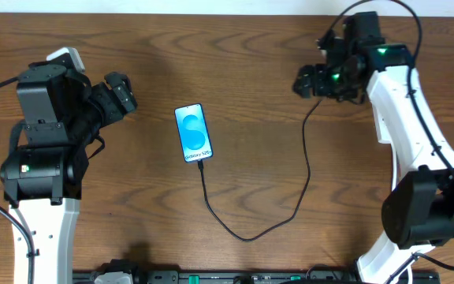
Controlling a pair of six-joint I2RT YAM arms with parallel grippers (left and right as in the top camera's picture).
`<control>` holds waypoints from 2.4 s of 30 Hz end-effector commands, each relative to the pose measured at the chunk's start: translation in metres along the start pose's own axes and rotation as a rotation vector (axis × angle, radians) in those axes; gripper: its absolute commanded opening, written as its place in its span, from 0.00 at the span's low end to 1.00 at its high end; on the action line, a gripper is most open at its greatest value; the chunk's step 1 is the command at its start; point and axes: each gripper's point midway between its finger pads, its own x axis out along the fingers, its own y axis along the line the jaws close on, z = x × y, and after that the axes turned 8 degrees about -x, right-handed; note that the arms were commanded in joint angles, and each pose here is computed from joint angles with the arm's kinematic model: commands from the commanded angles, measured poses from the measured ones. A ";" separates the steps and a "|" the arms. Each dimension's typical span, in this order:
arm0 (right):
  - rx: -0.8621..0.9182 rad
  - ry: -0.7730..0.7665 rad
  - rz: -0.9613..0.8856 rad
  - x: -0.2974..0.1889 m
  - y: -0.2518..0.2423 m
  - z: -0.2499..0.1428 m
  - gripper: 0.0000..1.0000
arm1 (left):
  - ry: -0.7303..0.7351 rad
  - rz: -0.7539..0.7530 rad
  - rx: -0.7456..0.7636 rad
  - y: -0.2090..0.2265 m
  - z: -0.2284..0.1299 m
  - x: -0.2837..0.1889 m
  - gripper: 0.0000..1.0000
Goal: Plug charger to phone and switch on socket
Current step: 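Move the right gripper to the white power strip at the right back, then position the right gripper over the orange switch beside the white plug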
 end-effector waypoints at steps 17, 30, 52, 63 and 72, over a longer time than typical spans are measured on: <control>0.225 -0.067 -0.092 -0.042 -0.119 -0.010 0.01 | -0.007 0.025 -0.001 0.005 0.001 0.001 0.94; 0.390 -0.114 -0.170 -0.072 -0.202 -0.037 0.01 | -0.007 0.025 -0.001 0.005 0.001 0.001 0.93; 0.461 -0.103 -0.140 -0.023 -0.254 -0.047 0.01 | -0.007 0.025 -0.001 0.005 0.001 0.001 0.93; 0.459 -0.114 -0.150 -0.008 -0.268 -0.046 0.01 | -0.007 0.025 -0.001 0.005 0.001 0.001 0.94; 0.461 -0.117 -0.146 0.009 -0.278 -0.047 0.01 | -0.007 0.025 -0.001 0.005 0.001 0.001 0.93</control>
